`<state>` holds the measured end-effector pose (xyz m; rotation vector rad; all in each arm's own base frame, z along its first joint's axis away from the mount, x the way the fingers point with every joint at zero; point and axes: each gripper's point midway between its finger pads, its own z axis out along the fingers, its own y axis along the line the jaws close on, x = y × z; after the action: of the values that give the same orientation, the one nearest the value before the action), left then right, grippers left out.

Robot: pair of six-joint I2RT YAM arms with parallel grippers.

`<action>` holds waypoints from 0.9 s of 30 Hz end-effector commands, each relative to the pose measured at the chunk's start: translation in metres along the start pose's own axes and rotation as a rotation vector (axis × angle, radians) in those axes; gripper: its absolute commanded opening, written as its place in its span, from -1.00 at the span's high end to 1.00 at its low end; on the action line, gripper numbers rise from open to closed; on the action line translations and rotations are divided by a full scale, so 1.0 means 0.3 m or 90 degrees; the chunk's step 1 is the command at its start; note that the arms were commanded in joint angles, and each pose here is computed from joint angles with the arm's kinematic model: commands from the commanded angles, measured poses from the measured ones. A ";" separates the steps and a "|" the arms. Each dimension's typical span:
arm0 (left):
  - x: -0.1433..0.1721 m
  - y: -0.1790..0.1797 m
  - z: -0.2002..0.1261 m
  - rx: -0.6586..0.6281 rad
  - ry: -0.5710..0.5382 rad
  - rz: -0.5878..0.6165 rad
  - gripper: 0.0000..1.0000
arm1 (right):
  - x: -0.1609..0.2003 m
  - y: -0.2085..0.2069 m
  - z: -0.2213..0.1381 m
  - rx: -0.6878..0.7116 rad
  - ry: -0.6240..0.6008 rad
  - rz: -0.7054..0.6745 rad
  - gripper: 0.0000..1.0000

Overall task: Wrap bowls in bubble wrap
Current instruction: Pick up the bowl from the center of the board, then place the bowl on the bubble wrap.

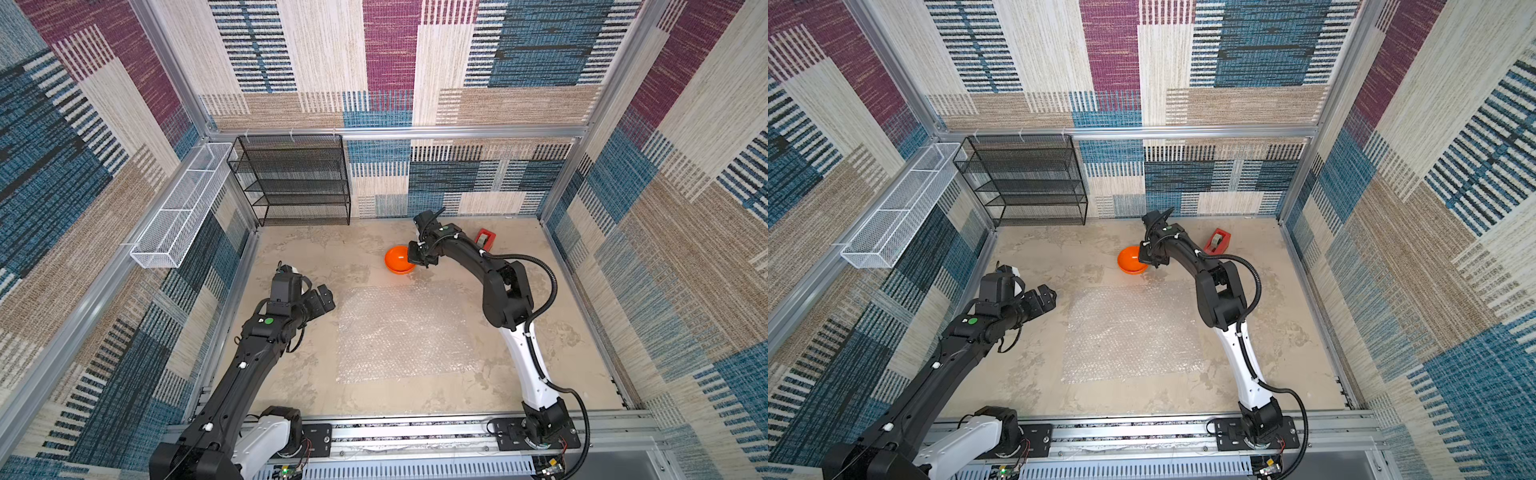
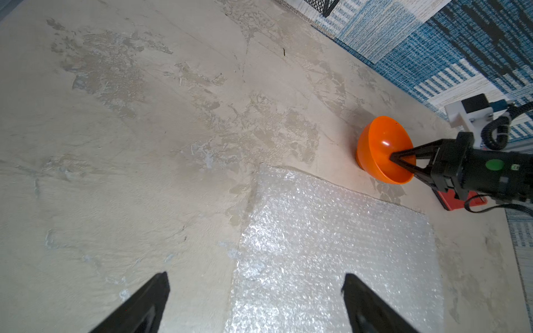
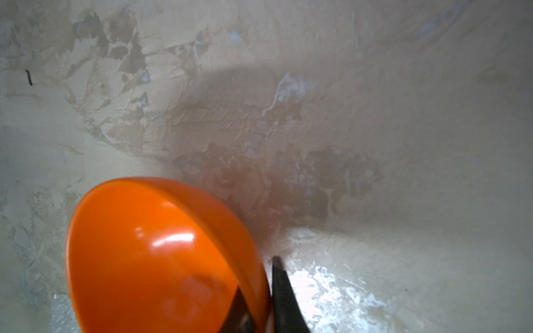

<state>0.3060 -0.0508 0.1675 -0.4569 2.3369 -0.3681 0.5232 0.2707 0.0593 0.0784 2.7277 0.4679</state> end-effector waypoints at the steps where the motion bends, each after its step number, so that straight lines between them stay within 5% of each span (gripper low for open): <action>1: -0.006 -0.002 -0.014 0.000 -0.003 0.015 -0.98 | -0.025 0.042 -0.064 -0.021 -0.015 -0.010 1.00; 8: 0.001 -0.009 -0.024 0.006 0.006 0.005 -0.97 | 0.054 0.090 -0.193 -0.055 -0.002 -0.037 1.00; 15: 0.051 -0.019 0.024 0.006 0.082 -0.006 -0.98 | 0.269 0.069 -0.332 -0.069 0.019 -0.044 1.00; 27: 0.126 -0.111 0.117 0.030 0.175 0.015 -0.97 | 0.586 0.094 -0.353 -0.067 0.074 -0.043 1.00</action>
<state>0.3115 -0.0902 0.1324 -0.3907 2.5736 -0.4656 0.3170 0.2784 0.0968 -0.1244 2.8418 0.5822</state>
